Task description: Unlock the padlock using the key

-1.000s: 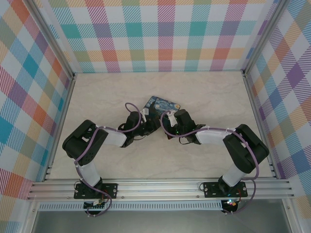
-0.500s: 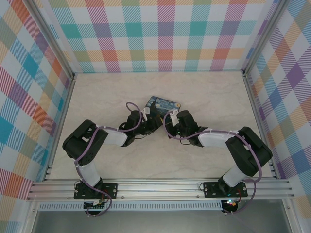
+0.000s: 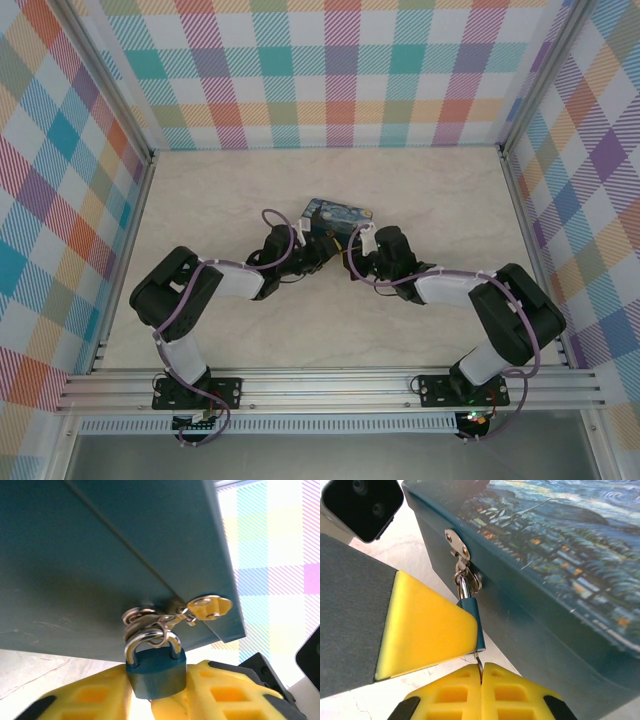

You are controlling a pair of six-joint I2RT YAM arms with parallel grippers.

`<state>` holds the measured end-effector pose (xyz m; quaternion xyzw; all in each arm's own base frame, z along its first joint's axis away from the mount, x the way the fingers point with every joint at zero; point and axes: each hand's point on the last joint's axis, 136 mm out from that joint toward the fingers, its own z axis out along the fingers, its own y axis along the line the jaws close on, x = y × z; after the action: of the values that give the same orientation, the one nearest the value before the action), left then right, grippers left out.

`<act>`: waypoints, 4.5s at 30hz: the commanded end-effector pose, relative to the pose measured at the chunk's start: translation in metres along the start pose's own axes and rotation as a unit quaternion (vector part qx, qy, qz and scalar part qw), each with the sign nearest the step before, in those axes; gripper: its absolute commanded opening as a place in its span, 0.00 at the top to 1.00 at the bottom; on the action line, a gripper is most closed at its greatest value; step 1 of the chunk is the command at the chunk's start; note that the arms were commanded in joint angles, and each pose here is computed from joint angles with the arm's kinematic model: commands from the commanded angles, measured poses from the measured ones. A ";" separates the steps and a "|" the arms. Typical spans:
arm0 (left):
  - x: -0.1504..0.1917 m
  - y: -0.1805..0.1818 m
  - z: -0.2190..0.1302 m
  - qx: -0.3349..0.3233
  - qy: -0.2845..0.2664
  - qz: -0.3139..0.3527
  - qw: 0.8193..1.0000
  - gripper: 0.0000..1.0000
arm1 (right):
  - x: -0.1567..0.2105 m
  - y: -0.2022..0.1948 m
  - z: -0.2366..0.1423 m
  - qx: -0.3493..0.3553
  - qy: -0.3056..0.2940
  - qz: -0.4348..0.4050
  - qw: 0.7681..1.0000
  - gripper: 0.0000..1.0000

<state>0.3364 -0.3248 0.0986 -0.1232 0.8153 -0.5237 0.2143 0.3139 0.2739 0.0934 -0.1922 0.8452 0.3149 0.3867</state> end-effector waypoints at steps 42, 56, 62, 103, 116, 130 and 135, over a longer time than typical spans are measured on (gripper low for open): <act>0.001 0.021 -0.054 0.000 -0.089 -0.155 0.984 0.51 | 0.026 0.030 0.005 -0.038 0.119 0.288 0.949 1.00; 0.016 0.026 -0.026 0.016 -0.066 -0.184 0.981 0.57 | 0.022 0.038 0.009 -0.048 0.122 0.298 0.945 1.00; 0.017 0.024 -0.015 0.031 -0.056 -0.192 0.979 0.60 | 0.023 0.038 0.010 -0.047 0.126 0.299 0.945 1.00; 0.010 0.019 -0.020 0.023 -0.075 -0.183 0.980 1.00 | 0.016 0.018 -0.020 0.003 0.101 0.203 0.974 0.55; 0.007 0.009 -0.021 0.015 -0.069 -0.198 0.978 1.00 | -0.057 0.023 -0.093 0.051 -0.069 -0.180 0.980 0.12; -0.003 0.000 -0.026 0.000 -0.077 -0.204 0.976 1.00 | -0.087 0.032 -0.113 0.071 -0.112 -0.316 0.940 0.00; -0.007 -0.004 -0.028 -0.007 -0.081 -0.206 0.975 1.00 | -0.065 0.040 -0.106 0.033 -0.067 -0.398 0.914 0.00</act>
<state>0.3188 -0.3010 0.0880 -0.3345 0.7699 -0.5232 0.1471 0.2848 0.2283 0.2106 -0.4098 0.7200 0.1293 0.5449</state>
